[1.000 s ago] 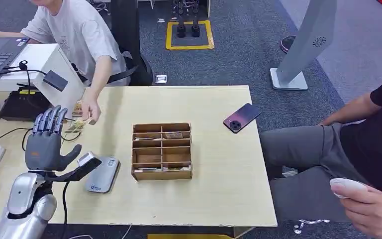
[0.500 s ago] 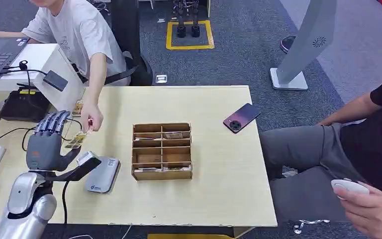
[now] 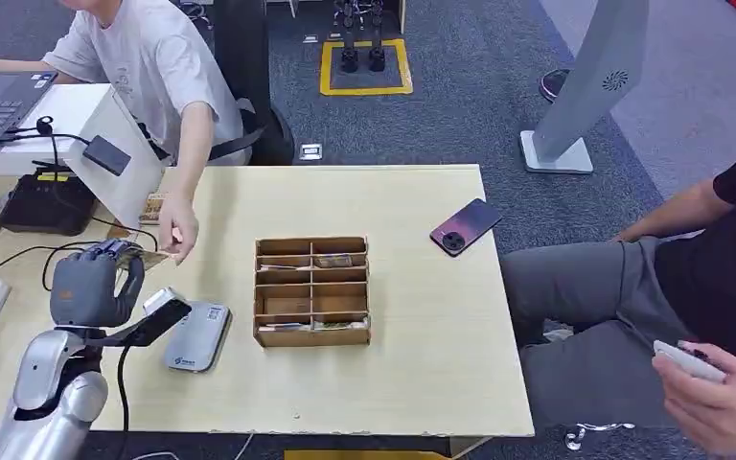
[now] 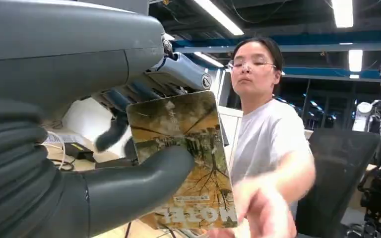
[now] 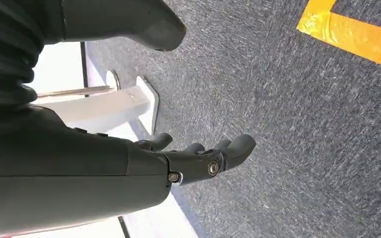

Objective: Pass the card to the sensor for recognition and then transmit it.

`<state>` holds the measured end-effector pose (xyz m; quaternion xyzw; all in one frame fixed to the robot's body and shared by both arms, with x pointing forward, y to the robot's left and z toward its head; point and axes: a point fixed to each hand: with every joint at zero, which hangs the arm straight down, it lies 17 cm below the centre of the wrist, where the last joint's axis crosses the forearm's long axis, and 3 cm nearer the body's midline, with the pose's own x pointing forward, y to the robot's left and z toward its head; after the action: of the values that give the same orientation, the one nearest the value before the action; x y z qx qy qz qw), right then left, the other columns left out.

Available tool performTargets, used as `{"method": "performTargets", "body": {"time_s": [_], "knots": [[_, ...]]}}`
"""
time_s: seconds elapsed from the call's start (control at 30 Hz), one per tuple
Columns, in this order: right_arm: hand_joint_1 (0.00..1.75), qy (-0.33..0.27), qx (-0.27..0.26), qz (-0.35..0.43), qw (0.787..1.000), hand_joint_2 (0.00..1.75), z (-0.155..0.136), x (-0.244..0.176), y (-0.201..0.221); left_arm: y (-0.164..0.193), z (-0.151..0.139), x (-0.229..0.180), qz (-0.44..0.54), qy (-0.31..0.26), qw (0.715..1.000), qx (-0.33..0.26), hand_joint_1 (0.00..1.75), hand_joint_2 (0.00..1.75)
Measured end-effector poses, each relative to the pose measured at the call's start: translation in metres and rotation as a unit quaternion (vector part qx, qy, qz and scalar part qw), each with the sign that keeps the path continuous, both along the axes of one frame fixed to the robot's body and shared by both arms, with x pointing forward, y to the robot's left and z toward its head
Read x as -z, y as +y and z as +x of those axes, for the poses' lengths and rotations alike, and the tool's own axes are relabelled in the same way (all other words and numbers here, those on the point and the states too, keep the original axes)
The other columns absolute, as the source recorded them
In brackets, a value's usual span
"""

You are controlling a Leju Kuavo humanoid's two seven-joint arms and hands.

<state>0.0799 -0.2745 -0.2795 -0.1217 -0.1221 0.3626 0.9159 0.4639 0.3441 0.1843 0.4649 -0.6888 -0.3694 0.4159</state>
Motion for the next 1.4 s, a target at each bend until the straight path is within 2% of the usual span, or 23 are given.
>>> {"method": "performTargets", "body": {"time_s": [0.1,0.23,0.27,0.37,0.47,0.7,0.9,1.2,1.4], "knots": [[0.00,-0.001,0.000,-0.001,1.000,1.75,0.000,0.000,0.000,-0.001,-0.001,-0.001,-0.005,-0.001,1.000,0.006,1.75,1.75],[0.00,-0.004,-0.005,0.001,1.000,1.75,0.001,0.000,0.001,-0.011,-0.006,-0.002,-0.058,-0.003,0.997,0.045,1.75,1.75],[0.00,-0.004,-0.004,0.001,1.000,1.75,0.001,0.000,0.000,-0.012,-0.007,0.001,-0.082,0.007,0.995,0.053,1.75,1.75],[0.00,-0.002,0.003,-0.002,1.000,1.75,0.001,0.000,-0.001,-0.021,-0.005,0.022,-0.214,0.085,0.971,0.069,1.75,1.75],[0.00,-0.002,0.005,-0.003,1.000,1.75,0.000,0.000,-0.001,-0.030,-0.006,0.030,-0.258,0.110,0.957,0.075,1.75,1.75],[0.00,0.000,0.006,-0.003,1.000,1.75,-0.003,0.000,-0.002,-0.033,-0.005,0.029,-0.276,0.108,0.952,0.073,1.75,1.75],[0.00,0.001,0.008,-0.008,1.000,1.75,-0.004,0.000,-0.003,-0.032,-0.004,0.044,-0.299,0.152,0.940,0.060,1.75,1.75],[0.00,-0.001,0.008,-0.010,1.000,1.75,-0.003,0.000,-0.004,-0.020,-0.010,0.074,-0.250,0.156,0.956,0.006,1.75,1.75],[0.00,0.000,0.008,-0.010,1.000,1.75,-0.003,0.000,-0.004,-0.019,-0.013,0.100,-0.244,0.179,0.953,-0.014,1.75,1.75]]}}
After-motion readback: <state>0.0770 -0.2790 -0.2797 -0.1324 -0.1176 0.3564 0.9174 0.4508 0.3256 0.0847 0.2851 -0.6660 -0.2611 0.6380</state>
